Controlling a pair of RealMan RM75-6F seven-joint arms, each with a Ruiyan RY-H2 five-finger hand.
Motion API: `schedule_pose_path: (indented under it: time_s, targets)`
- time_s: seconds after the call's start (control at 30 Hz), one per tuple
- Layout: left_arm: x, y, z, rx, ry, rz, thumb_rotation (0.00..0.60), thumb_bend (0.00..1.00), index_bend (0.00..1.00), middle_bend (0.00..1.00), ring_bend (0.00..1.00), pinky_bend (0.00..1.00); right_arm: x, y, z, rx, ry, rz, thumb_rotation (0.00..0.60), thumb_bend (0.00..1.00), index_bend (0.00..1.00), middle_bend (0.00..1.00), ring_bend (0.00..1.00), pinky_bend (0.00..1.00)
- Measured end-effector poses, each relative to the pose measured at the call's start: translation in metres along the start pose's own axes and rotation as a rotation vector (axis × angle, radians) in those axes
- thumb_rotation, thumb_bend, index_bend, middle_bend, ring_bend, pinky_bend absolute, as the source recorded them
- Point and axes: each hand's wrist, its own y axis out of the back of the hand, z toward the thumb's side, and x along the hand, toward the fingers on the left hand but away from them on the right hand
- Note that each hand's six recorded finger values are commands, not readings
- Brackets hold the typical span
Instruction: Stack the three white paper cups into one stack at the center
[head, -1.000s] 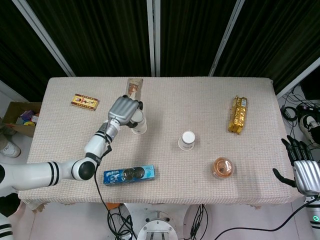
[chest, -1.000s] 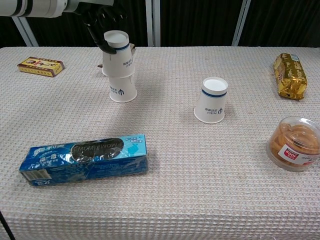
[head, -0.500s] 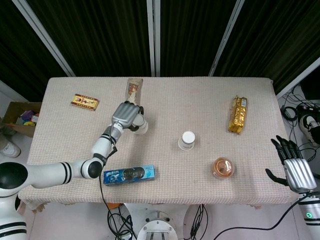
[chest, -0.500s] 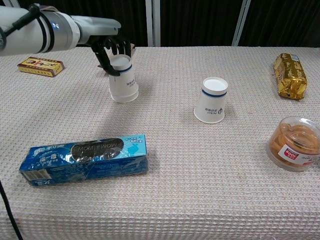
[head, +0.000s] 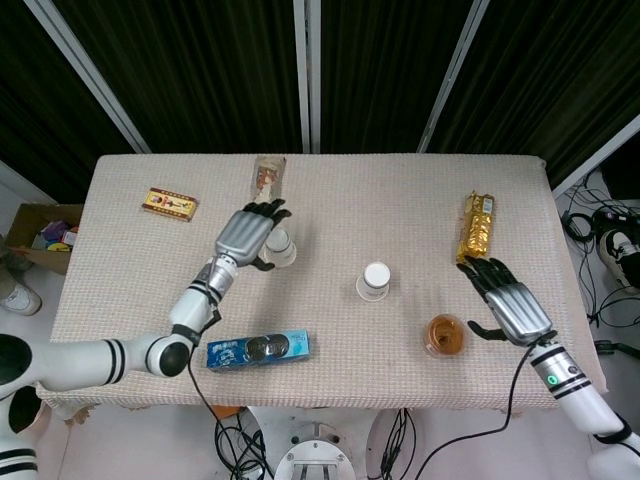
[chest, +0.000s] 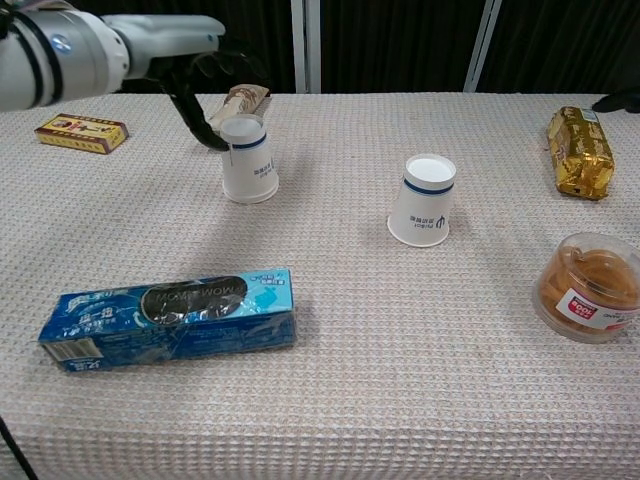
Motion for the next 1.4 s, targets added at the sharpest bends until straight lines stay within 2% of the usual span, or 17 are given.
schedule_pose_path:
  time_s: [0.17,0.23,0.47,0.63,0.93,1.13,1.3,1.4]
  targets:
    - [-0.05,0.024,-0.036,-0.02,0.049,0.058,0.6,0.12,0.17,0.09,0.12,0.16,-0.046,0.003,0.035,0.015,0.09,0.053,0.6,0.19,0.0,0.04,0.0,0.01]
    - [-0.068,0.027,-0.049,-0.015,0.071,0.07,0.6,0.12,0.18,0.09,0.12,0.16,-0.06,0.004,0.047,0.019,0.115,0.07,0.6,0.19,0.0,0.05,0.0,0.01]
    - [-0.125,0.013,-0.073,0.008,0.089,0.076,0.6,0.12,0.19,0.1,0.12,0.16,-0.106,-0.003,0.087,0.043,0.175,0.157,0.6,0.2,0.0,0.07,0.0,0.02]
    - [-0.152,0.007,-0.083,0.0,0.104,0.086,0.6,0.12,0.19,0.1,0.12,0.16,-0.129,-0.012,0.106,0.077,0.194,0.183,0.6,0.24,0.07,0.12,0.0,0.05]
    - [-0.175,0.009,-0.1,-0.036,0.143,0.105,0.6,0.12,0.19,0.1,0.12,0.16,-0.143,-0.016,0.111,0.106,0.184,0.167,0.6,0.29,0.19,0.23,0.06,0.12]
    - [-0.18,0.009,-0.103,-0.06,0.149,0.103,0.6,0.12,0.19,0.1,0.12,0.16,-0.146,-0.013,0.112,0.121,0.192,0.132,0.6,0.38,0.43,0.42,0.22,0.2]
    - [-0.187,0.009,-0.113,-0.065,0.176,0.105,0.6,0.12,0.19,0.1,0.12,0.16,-0.144,0.006,0.115,0.103,0.205,0.066,0.6,0.38,0.46,0.43,0.24,0.22]
    - [-0.193,0.007,-0.118,-0.049,0.192,0.104,0.6,0.12,0.19,0.1,0.12,0.16,-0.146,0.034,0.123,0.08,0.226,0.006,0.6,0.38,0.46,0.41,0.24,0.23]
